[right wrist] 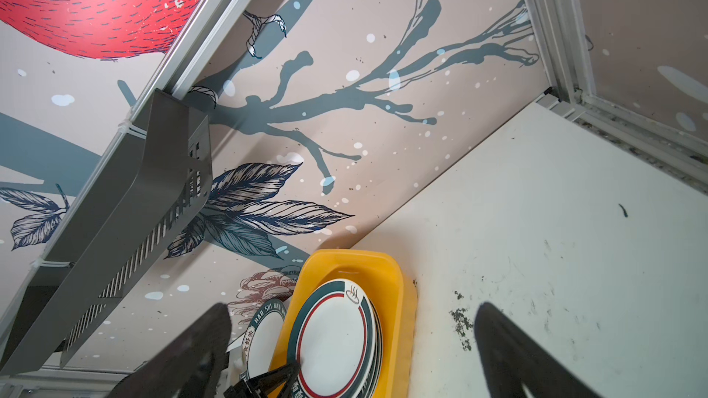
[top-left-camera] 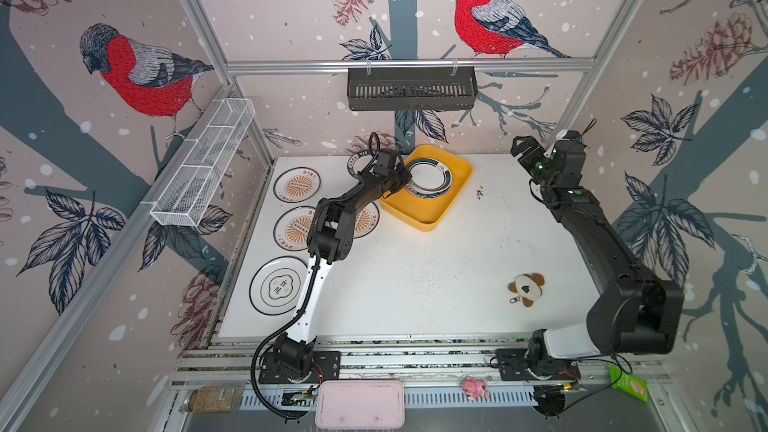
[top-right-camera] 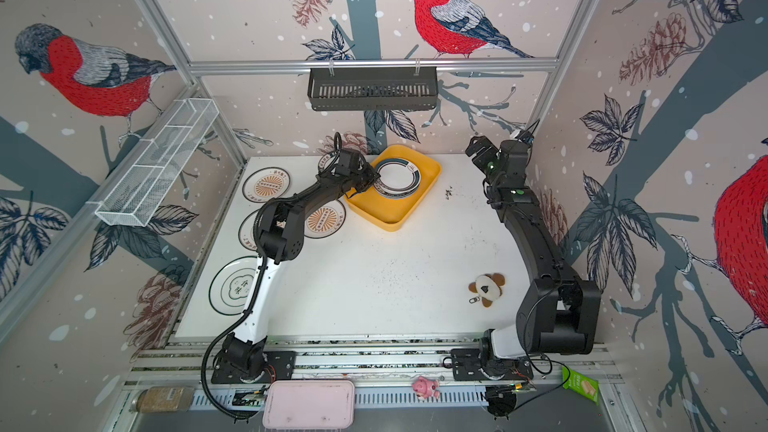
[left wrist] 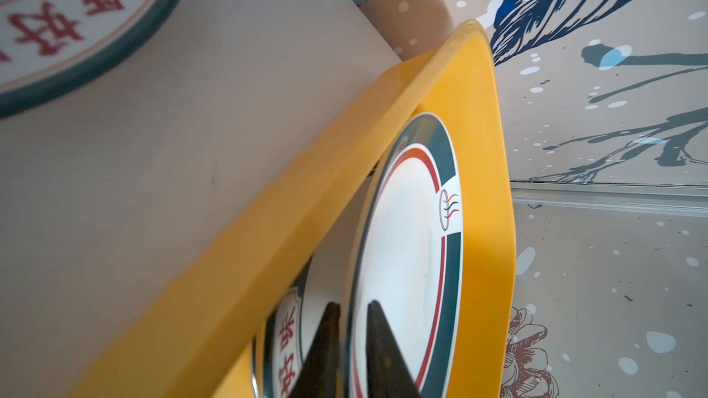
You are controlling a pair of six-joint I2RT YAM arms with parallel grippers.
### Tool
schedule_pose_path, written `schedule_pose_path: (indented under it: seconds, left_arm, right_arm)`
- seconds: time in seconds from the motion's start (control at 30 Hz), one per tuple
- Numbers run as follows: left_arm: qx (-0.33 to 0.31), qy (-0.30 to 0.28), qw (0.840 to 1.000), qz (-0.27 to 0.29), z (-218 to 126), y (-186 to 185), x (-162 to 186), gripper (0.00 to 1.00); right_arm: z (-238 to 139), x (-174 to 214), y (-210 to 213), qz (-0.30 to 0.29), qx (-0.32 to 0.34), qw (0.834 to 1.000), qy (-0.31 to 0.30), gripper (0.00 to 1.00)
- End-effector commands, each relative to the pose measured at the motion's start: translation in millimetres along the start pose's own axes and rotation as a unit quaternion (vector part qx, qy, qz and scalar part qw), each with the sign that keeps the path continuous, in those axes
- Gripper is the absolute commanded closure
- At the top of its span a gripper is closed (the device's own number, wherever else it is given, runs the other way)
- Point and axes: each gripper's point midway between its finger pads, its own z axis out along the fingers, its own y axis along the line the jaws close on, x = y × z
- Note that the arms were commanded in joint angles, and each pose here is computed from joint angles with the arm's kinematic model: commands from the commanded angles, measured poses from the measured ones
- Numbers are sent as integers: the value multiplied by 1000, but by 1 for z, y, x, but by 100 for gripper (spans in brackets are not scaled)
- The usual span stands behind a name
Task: Place the plates into the plastic bin on the countertop
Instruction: 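Lower the plate into the yellow bin with the left gripper while the right arm withdraws, then grasp the orange sunburst plate with the left gripper while the right arm nears the bin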
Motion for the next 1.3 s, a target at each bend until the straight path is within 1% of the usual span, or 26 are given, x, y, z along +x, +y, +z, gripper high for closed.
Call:
schedule_pose_path:
  seconds: [0.0,0.07,0.2,0.3,0.33,0.37,0.4,0.6,0.77,0.87,0.93,1.03,1.2,1.27]
  left_arm:
    - [-8,-9,1000,14,-7,-7,-2,78]
    - [-8,-11,1000,19,-10,-11,-2,69]
    - [-13,-18,999,35,-17,-17,-3,59]
    - [-20,-28,998,54,-25,-24,-6,41]
    - [-25,-31,997,61,-28,-25,-7,32]
    - [-30,-31,997,66,-30,-26,-6,28]
    - [-36,-31,997,69,-33,-25,-6,26]
    - [-39,-11,995,90,-45,-30,2,17]
    - [-36,3,993,113,-65,-35,10,14]
    - [-22,1,991,133,-89,-43,14,11]
    - [-11,-11,990,142,-112,-47,15,9]
    - [3,-35,989,142,-149,-44,14,9]
    - [0,-58,991,121,-209,-15,13,8]
    - [-22,-71,991,115,-230,3,14,5]
  right_arm:
    - [1,-7,8,-6,-17,1000,-10,0]
    - [1,-6,9,-5,-21,1000,-7,0]
    - [3,-3,10,-2,-28,1000,-3,0]
    - [2,-2,12,0,-33,999,-1,1]
    - [1,-2,11,0,-32,999,0,0]
    - [1,-1,12,0,-34,999,0,0]
    - [0,-1,13,1,-35,999,1,0]
    - [-7,4,14,7,-38,999,1,0]
    - [-14,14,20,9,-36,999,3,0]
    - [-22,25,30,10,-36,999,5,0]
    - [-27,34,39,9,-38,999,9,0]
    - [-35,48,52,9,-43,999,18,0]
    - [-48,75,82,12,-61,997,41,0]
    - [-53,88,93,5,-68,996,54,0]
